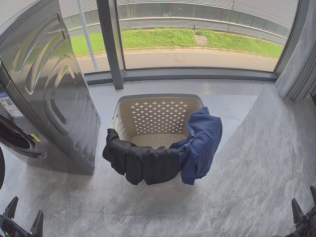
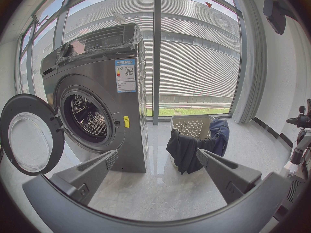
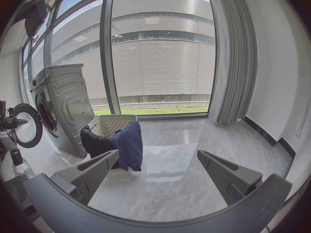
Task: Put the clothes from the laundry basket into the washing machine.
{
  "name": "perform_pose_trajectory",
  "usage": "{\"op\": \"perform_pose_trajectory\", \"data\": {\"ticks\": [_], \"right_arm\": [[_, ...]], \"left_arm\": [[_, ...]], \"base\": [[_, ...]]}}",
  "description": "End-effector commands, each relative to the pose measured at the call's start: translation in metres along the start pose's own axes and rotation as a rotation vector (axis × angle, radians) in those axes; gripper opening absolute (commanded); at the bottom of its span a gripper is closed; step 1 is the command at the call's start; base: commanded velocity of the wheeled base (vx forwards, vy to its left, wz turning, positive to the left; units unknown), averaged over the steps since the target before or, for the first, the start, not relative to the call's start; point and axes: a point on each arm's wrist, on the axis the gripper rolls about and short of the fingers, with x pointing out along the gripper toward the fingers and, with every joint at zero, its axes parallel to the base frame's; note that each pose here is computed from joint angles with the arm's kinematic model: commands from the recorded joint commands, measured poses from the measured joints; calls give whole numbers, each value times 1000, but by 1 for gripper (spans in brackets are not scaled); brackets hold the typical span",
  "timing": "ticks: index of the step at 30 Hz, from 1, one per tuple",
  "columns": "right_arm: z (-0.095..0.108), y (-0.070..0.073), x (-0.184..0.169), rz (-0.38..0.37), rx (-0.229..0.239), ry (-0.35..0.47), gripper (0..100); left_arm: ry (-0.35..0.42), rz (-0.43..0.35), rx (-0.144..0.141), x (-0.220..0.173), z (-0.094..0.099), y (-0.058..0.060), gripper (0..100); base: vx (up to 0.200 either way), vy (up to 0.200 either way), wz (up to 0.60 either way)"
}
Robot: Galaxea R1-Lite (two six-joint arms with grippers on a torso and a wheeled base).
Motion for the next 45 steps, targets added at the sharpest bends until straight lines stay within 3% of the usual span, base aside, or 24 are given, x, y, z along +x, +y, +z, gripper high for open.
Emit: {"op": "perform_pose_trajectory", "data": {"ticks": [1, 28, 29, 31, 34, 37, 41, 45], "right_arm": [[-5, 0, 0, 1, 0, 4, 100], [-2, 0, 0, -8, 2, -14, 100], [21, 0, -7, -4, 9, -122, 100], [49, 0, -12, 7, 52, -160, 100], [59, 0, 10, 55, 142, 32, 100], [57, 3, 37, 111, 185, 236, 100], [58, 6, 71, 123, 158, 384, 100], [58, 12, 101, 168, 122, 442, 100]], "left_arm": [[1, 0, 1, 0, -5, 0, 100], [1, -1, -1, 0, -5, 0, 100], [1, -1, -1, 0, -5, 0, 100], [1, -1, 1, 0, -5, 0, 100], [1, -1, 2, 0, -5, 0, 100], [1, -1, 1, 0, -5, 0, 100], [1, -1, 1, 0, -5, 0, 100], [1, -1, 1, 0, -5, 0, 100]], "base": [[0, 0, 0], [0, 0, 0], [0, 0, 0], [0, 0, 0], [0, 0, 0], [0, 0, 0], [0, 0, 0], [0, 0, 0]]}}
